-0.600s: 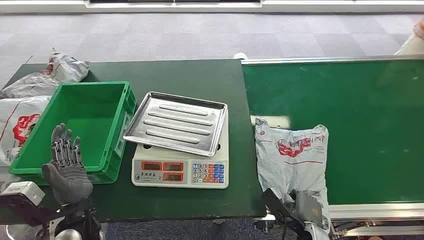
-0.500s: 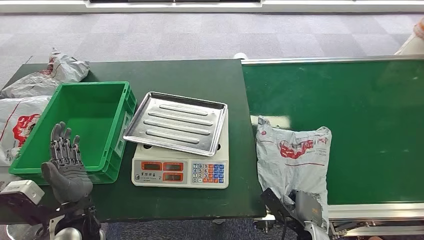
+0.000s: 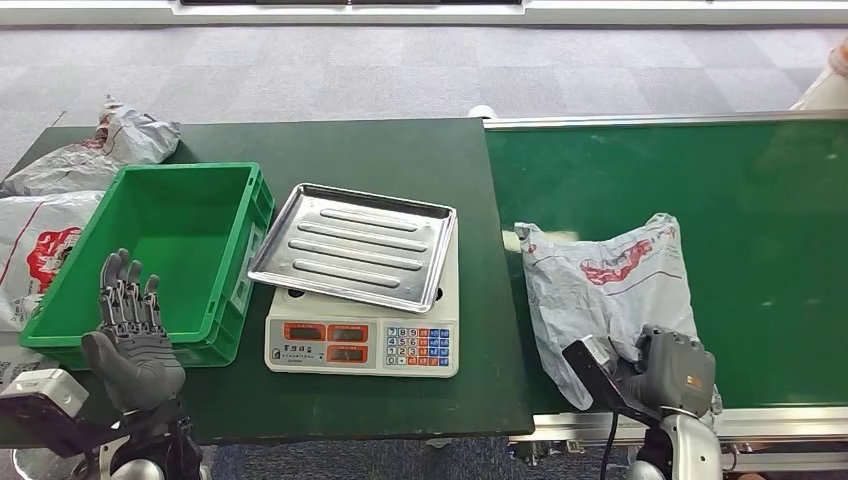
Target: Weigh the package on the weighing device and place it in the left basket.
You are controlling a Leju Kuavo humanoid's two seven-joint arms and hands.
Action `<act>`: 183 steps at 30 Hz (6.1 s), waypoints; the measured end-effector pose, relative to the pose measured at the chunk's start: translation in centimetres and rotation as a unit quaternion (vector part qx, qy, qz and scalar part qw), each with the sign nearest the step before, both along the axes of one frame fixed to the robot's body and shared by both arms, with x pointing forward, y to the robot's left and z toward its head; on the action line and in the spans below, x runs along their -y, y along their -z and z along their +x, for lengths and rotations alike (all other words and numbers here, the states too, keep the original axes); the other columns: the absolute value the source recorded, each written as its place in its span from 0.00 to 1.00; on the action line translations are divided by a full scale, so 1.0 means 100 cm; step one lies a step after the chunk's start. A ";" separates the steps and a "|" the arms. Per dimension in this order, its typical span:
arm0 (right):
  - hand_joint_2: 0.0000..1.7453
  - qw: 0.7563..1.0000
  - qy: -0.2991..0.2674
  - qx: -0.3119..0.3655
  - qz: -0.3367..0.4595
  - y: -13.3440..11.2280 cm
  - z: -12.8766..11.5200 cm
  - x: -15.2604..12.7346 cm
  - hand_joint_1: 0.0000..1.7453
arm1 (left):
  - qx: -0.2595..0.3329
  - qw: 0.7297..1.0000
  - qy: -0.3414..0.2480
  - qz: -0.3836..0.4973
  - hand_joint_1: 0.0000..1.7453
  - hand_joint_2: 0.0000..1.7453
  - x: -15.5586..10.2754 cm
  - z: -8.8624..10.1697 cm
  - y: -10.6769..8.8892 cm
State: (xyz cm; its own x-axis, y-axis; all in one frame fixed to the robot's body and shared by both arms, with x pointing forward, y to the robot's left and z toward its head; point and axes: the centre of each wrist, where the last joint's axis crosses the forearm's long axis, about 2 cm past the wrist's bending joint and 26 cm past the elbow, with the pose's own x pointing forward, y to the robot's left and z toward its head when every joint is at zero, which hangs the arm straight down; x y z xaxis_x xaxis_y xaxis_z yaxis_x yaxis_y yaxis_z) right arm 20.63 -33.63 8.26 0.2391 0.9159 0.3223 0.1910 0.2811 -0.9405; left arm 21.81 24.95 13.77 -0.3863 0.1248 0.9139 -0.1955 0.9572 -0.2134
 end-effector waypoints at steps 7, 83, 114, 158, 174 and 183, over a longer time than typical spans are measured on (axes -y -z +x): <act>1.00 0.984 -0.030 0.135 -0.108 -0.067 0.064 0.016 1.00 | 0.009 1.000 -0.002 -0.005 0.00 0.00 0.002 0.002 0.000; 1.00 0.879 -0.245 0.385 0.136 -0.147 0.072 -0.190 0.00 | 0.047 0.998 -0.006 0.037 0.00 0.00 0.026 0.031 -0.014; 1.00 0.842 -0.248 0.446 0.173 -0.156 0.051 -0.169 0.00 | 0.057 0.995 0.036 0.074 0.00 0.00 0.036 0.028 -0.016; 1.00 0.845 -0.264 0.430 0.179 -0.140 0.049 -0.151 0.00 | -0.072 0.567 0.455 0.683 0.00 1.00 -0.051 0.139 -0.166; 1.00 0.845 -0.264 0.428 0.179 -0.138 0.049 -0.150 0.00 | -0.097 0.602 0.561 0.560 0.00 1.00 -0.041 0.118 -0.126; 1.00 0.848 -0.272 0.419 0.177 -0.138 0.050 -0.155 0.00 | -0.018 0.632 0.587 0.505 0.00 1.00 0.008 0.114 -0.121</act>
State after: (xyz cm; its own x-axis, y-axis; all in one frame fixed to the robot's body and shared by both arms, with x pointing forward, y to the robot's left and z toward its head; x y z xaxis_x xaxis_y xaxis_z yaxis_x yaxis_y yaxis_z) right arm 25.65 -18.17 22.08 -0.6355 0.6286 0.4482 0.5027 0.7776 -0.3777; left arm 33.24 24.18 25.85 -0.5464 -0.3486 0.7615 0.7887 0.0916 0.6079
